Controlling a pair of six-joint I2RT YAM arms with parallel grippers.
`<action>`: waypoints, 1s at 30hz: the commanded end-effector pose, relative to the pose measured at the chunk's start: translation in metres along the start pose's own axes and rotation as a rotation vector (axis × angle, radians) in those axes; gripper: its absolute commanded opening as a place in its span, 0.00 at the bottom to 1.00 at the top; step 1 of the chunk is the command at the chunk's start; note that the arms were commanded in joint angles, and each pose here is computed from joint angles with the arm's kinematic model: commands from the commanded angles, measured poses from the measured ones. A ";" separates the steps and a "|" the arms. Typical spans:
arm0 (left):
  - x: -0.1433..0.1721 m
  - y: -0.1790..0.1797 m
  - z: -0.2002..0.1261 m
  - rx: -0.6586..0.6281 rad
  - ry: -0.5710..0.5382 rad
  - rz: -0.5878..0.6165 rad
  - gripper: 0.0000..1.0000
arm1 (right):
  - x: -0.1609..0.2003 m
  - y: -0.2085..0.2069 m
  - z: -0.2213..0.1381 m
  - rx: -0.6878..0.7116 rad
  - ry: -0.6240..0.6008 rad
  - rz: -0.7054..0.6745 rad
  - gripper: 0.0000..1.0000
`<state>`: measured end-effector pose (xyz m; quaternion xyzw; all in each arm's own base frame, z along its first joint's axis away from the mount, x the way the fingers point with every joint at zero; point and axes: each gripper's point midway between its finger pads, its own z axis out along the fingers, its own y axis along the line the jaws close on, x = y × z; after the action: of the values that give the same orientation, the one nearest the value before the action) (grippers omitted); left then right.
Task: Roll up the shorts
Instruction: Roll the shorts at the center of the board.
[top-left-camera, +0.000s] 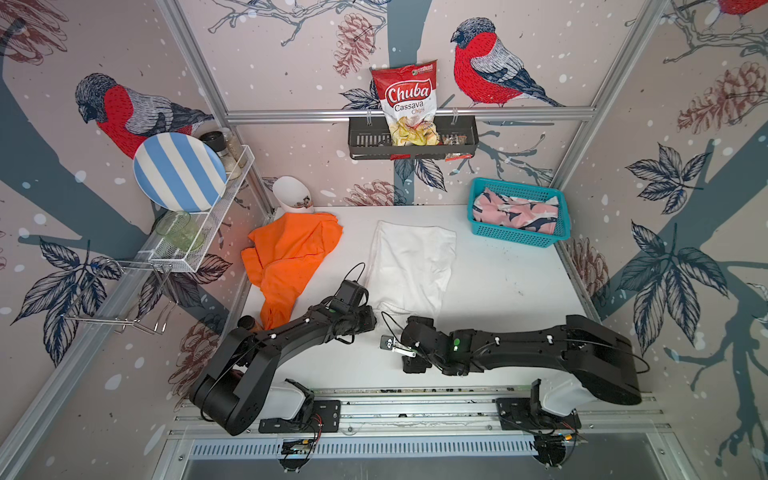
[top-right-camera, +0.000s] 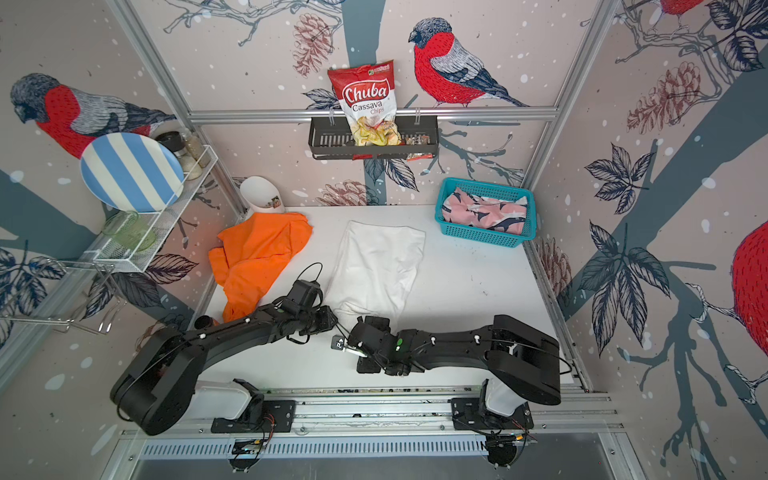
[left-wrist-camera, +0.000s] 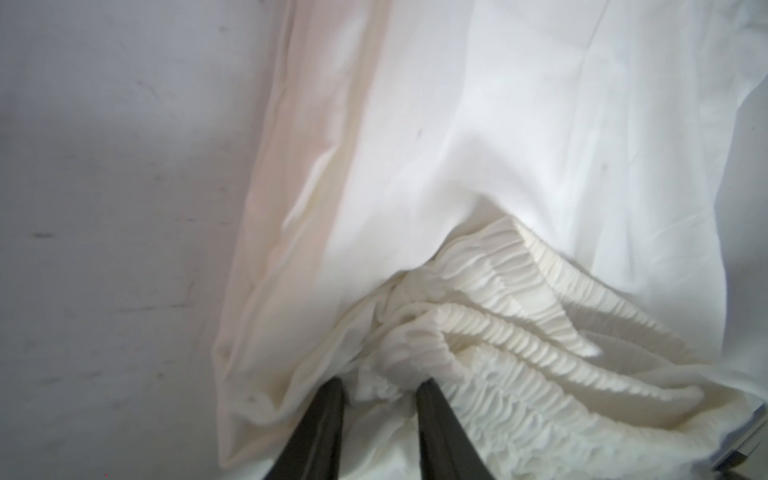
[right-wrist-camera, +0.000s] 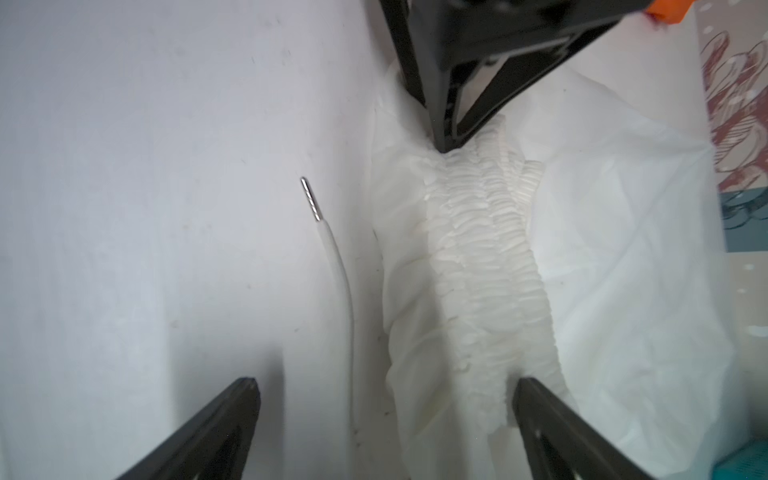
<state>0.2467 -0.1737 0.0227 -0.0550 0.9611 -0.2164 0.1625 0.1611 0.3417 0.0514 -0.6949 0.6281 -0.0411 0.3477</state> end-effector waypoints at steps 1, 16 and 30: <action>0.018 0.024 0.001 -0.098 0.068 0.002 0.35 | -0.001 -0.029 0.009 0.189 0.016 -0.184 1.00; 0.011 0.028 -0.005 -0.100 0.052 -0.019 0.36 | 0.011 -0.012 0.032 0.250 0.063 -0.270 0.22; -0.029 0.008 -0.054 -0.084 -0.101 -0.038 0.54 | -0.034 0.039 0.015 -0.485 -0.099 0.561 0.08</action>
<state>0.2575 -0.1477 0.0646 -0.0801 0.9582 -0.1909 0.1975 0.1528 0.3793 0.0395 -0.6326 0.7029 0.1217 0.3016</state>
